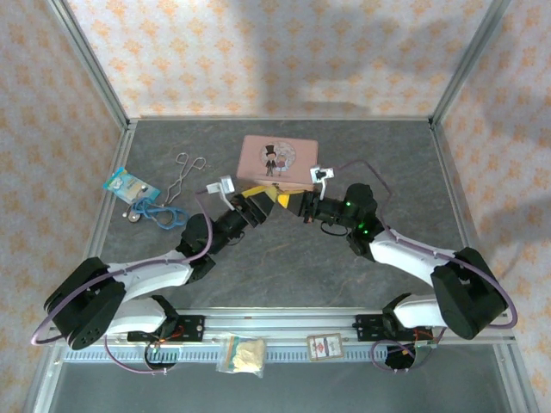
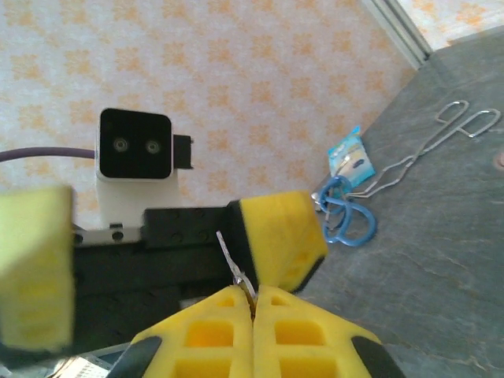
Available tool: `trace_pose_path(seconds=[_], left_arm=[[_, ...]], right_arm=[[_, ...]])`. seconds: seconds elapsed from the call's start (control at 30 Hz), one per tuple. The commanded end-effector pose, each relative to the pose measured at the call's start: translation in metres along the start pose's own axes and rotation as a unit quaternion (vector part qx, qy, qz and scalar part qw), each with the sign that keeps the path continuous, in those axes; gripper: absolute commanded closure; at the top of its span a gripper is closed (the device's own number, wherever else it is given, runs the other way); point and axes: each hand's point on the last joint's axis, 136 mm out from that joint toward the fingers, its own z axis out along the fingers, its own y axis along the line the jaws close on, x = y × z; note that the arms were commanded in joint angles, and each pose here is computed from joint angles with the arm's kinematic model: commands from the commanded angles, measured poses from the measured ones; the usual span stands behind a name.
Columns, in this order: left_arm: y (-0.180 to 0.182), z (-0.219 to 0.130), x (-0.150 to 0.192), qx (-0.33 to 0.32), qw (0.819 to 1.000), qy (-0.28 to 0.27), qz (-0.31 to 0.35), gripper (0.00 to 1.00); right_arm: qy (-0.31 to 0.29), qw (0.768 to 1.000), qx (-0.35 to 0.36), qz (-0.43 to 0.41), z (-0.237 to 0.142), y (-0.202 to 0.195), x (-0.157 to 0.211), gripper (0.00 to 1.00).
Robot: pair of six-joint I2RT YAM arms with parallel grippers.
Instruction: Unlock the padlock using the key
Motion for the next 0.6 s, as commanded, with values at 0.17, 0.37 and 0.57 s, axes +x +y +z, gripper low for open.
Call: trace_pose_path(seconds=[0.17,0.37,0.57], left_arm=[[0.097,-0.026,-0.014,-0.162,0.985,-0.030,-0.056,0.04],[0.129,-0.018,0.033,-0.208,0.974,0.025,-0.084,0.14],[0.153,0.010,0.083,-0.259,0.960,0.049,-0.091,0.28]], right_arm=[[-0.004,0.994,0.097,-0.046,-0.011,-0.029,0.001,1.00],[-0.017,0.977,0.208,-0.053,-0.026,-0.066,-0.002,1.00],[-0.022,0.955,0.292,-0.052,-0.042,-0.094,-0.001,1.00]])
